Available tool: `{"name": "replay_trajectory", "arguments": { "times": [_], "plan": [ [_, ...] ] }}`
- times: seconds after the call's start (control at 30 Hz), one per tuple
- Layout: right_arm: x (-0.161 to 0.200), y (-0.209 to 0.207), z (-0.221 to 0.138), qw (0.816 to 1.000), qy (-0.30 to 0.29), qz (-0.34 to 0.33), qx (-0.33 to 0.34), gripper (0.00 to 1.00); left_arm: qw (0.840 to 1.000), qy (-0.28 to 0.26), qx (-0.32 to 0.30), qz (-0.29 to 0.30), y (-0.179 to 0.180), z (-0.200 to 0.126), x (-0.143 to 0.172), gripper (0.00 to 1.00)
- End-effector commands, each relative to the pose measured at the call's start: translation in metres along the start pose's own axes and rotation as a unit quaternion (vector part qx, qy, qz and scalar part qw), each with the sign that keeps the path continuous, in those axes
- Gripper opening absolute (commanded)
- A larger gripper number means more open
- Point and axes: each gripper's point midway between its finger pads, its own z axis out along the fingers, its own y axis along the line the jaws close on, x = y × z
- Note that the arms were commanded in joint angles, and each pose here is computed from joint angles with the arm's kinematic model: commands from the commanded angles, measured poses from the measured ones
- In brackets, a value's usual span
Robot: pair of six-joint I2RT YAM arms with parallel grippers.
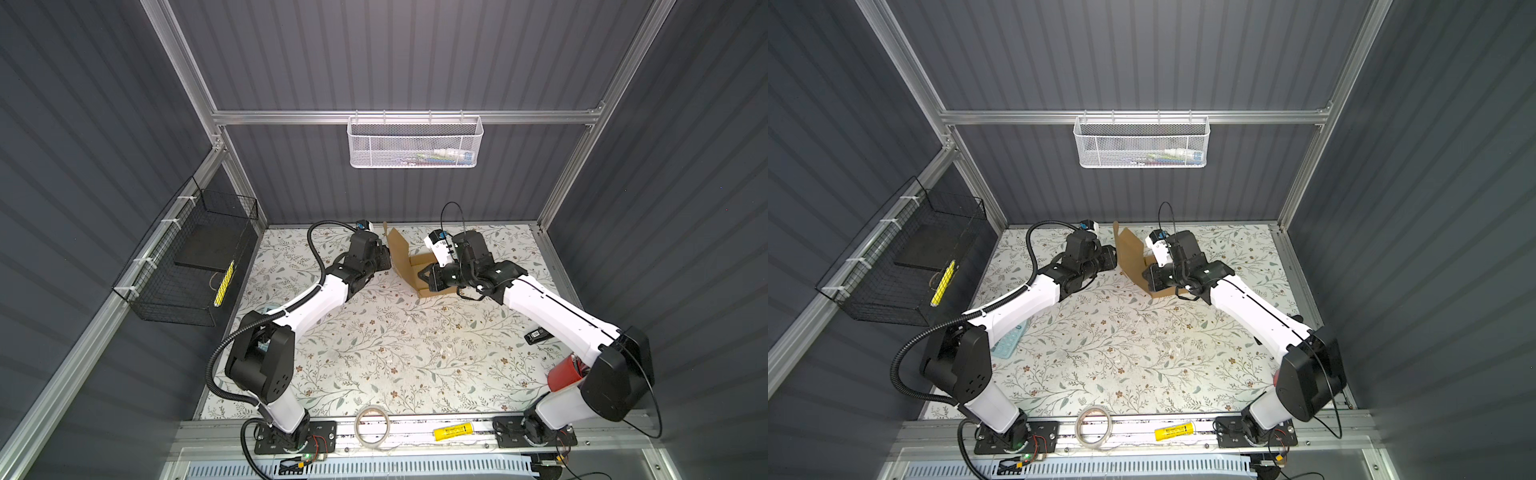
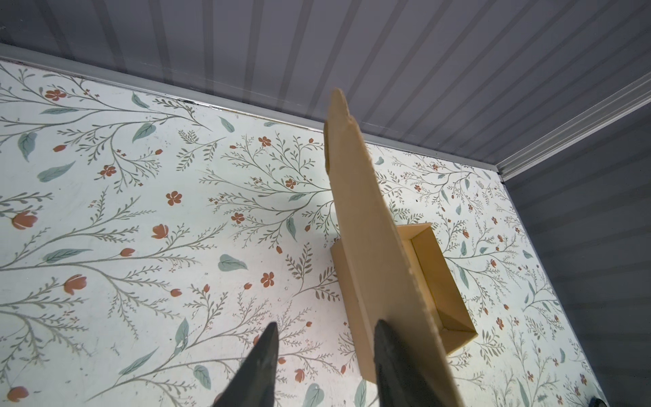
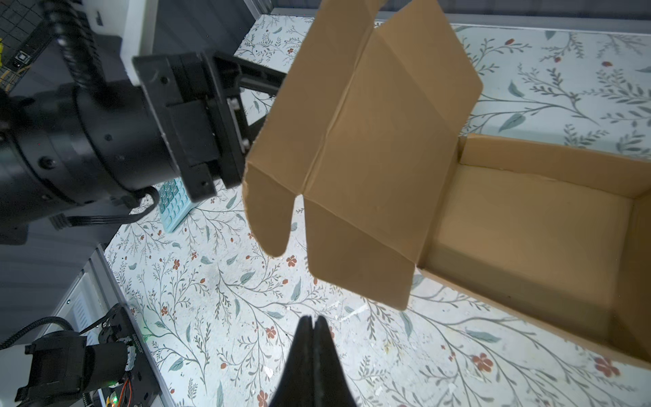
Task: Assemble paper box
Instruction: Rotate the paper box at the top-center of the table.
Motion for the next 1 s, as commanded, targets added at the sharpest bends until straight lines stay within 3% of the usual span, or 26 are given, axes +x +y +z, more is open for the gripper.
{"name": "replay_trajectory", "arguments": {
  "times": [0.0, 0.53, 0.97],
  "plan": [
    [0.002, -0.011, -0.009, 1.000, -0.009, 0.004, 0.011, 0.05, 1.000, -0.005, 0.021, 0.007, -0.008, -0.018, -0.024, 0.47],
    [0.006, -0.038, -0.023, 0.999, -0.023, 0.017, 0.031, 0.09, 0.997, 0.031, 0.076, 0.001, -0.002, -0.020, -0.067, 0.55],
    [0.011, -0.038, -0.027, 0.999, -0.024, 0.014, 0.018, 0.10, 0.981, 0.151, 0.123, 0.029, -0.018, -0.005, -0.042, 0.55]
  ]
}}
